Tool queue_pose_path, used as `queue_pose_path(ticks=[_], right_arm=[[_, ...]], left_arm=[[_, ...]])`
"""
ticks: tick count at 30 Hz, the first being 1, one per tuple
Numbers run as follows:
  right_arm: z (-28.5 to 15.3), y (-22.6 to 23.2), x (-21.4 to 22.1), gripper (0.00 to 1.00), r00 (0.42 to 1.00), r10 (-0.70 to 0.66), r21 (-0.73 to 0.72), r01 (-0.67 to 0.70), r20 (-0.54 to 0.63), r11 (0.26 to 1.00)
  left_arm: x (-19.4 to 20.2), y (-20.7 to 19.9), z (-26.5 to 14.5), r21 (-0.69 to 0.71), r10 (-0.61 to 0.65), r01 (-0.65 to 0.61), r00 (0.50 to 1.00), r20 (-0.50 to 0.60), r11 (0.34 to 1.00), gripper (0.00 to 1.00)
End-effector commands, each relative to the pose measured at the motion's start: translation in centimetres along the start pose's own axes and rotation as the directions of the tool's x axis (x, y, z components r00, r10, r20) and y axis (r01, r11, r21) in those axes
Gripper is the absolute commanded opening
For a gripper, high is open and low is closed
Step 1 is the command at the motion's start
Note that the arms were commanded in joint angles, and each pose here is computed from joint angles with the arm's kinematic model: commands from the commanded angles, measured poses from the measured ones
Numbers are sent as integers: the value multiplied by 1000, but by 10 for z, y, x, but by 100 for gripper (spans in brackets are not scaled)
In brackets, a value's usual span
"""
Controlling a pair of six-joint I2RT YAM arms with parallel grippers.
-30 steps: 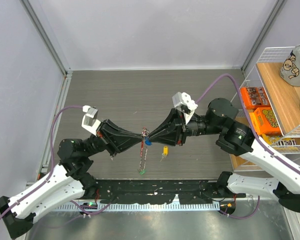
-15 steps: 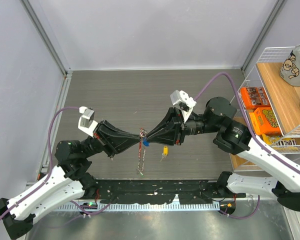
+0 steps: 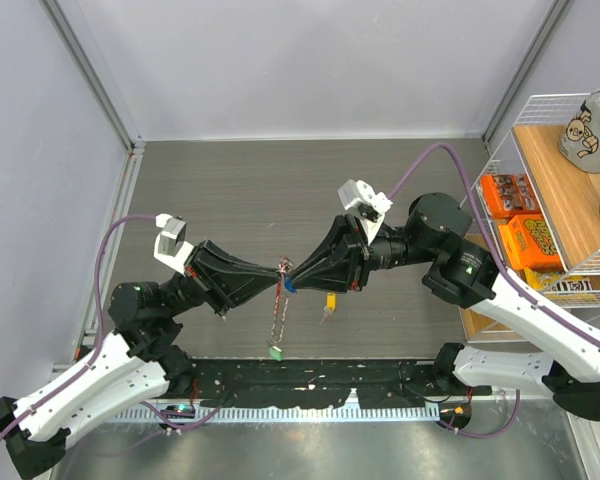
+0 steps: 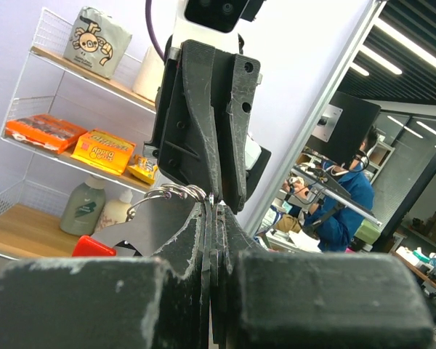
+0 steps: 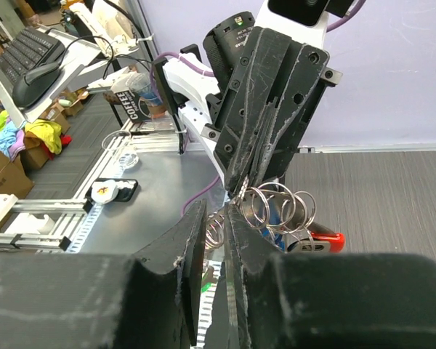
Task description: Put the keys on the keyring
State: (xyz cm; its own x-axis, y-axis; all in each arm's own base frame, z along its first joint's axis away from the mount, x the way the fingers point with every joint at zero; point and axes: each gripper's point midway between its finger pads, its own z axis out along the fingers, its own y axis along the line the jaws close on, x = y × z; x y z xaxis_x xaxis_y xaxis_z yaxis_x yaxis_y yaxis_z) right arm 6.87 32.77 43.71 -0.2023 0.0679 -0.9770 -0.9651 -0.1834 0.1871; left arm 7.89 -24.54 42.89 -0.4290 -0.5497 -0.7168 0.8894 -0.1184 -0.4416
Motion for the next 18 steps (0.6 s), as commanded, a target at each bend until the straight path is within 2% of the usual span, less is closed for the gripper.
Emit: queue_pose_path(ticks=[1,14,18], right_arm=[[2,7,-14,22,999,-21,-38,22,37,999],[2,5,-12,22,999,-18,-23,19,37,1000],[-3,8,-17,29,998,-38,-15,39,53,999]], left_arm=[[-15,-9,1,25,35,-37,997,66,999,0],[-15,-9,1,26,35,-37,997,67,999,0],[-17,-12,0,33,39,-42,997,73,999,0]])
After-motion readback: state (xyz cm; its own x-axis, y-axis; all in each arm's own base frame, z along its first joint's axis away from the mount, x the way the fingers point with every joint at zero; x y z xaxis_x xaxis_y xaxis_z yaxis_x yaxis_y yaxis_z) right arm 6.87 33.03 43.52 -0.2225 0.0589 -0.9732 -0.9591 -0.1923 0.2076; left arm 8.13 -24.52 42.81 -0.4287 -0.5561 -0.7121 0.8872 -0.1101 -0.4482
